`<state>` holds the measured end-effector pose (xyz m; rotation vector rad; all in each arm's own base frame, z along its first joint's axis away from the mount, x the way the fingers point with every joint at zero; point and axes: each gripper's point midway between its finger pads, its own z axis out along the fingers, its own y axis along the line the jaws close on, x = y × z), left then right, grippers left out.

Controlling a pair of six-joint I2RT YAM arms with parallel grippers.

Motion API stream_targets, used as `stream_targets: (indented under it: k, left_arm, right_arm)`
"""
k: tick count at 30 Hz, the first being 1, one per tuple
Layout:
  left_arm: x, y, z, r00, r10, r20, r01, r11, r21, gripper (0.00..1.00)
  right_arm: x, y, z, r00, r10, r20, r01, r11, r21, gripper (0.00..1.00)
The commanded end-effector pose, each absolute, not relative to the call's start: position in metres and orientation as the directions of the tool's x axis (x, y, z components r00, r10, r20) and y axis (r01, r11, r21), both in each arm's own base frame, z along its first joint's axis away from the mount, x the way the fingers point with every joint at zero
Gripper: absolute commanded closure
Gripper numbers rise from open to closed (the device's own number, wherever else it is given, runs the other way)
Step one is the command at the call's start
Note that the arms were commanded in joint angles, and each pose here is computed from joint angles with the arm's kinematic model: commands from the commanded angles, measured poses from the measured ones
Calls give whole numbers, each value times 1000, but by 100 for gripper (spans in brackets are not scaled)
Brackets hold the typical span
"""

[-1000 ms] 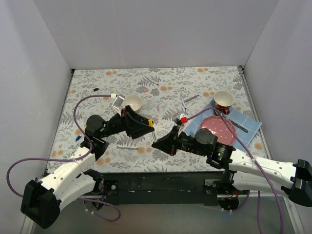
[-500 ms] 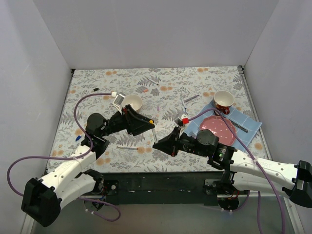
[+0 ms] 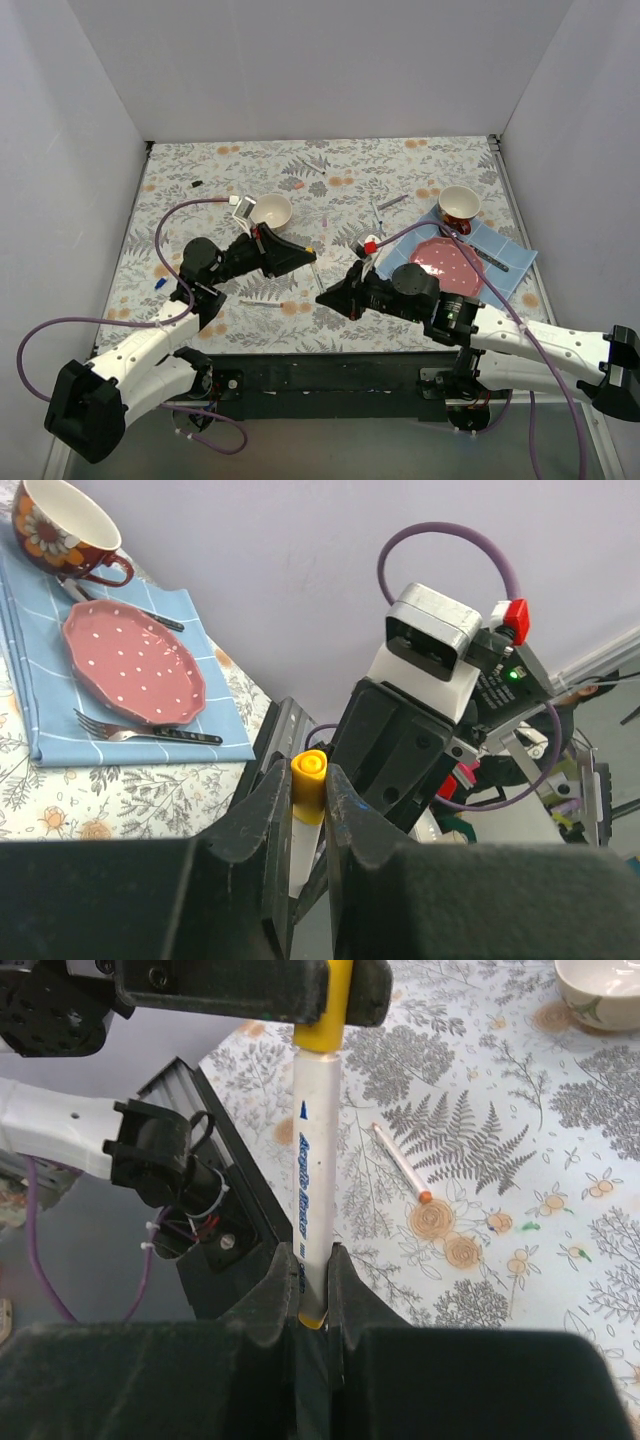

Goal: Insert the pens into the pen caps
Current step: Push the cap all the way onto the barrel until it clicks

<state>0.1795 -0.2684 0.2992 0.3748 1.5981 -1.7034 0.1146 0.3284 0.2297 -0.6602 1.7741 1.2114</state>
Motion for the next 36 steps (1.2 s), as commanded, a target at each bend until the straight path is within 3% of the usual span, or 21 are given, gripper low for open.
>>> stream_targets:
  k: [1, 11, 21, 28, 36]
  left_arm:
    - [173, -269, 277, -729, -293, -619, 633, 56, -772, 100]
    - [182, -273, 257, -679, -270, -682, 674, 138, -726, 100]
    - [145, -271, 262, -675, -261, -690, 721, -33, -692, 100]
    - [128, -278, 257, -701, -238, -673, 704, -81, -705, 100]
    - [127, -290, 224, -748, -129, -651, 653, 28, -757, 100]
  right_arm:
    - [153, 328, 283, -377, 169, -911, -764, 499, 409, 99]
    - [169, 333, 294, -342, 186, -921, -742, 549, 386, 99]
    - [162, 336, 355, -256, 252, -933, -810, 471, 349, 99]
    - [161, 342, 374, -242, 279, -929, -832, 434, 347, 99]
    - [181, 334, 392, -120, 252, -960, -808, 536, 242, 99]
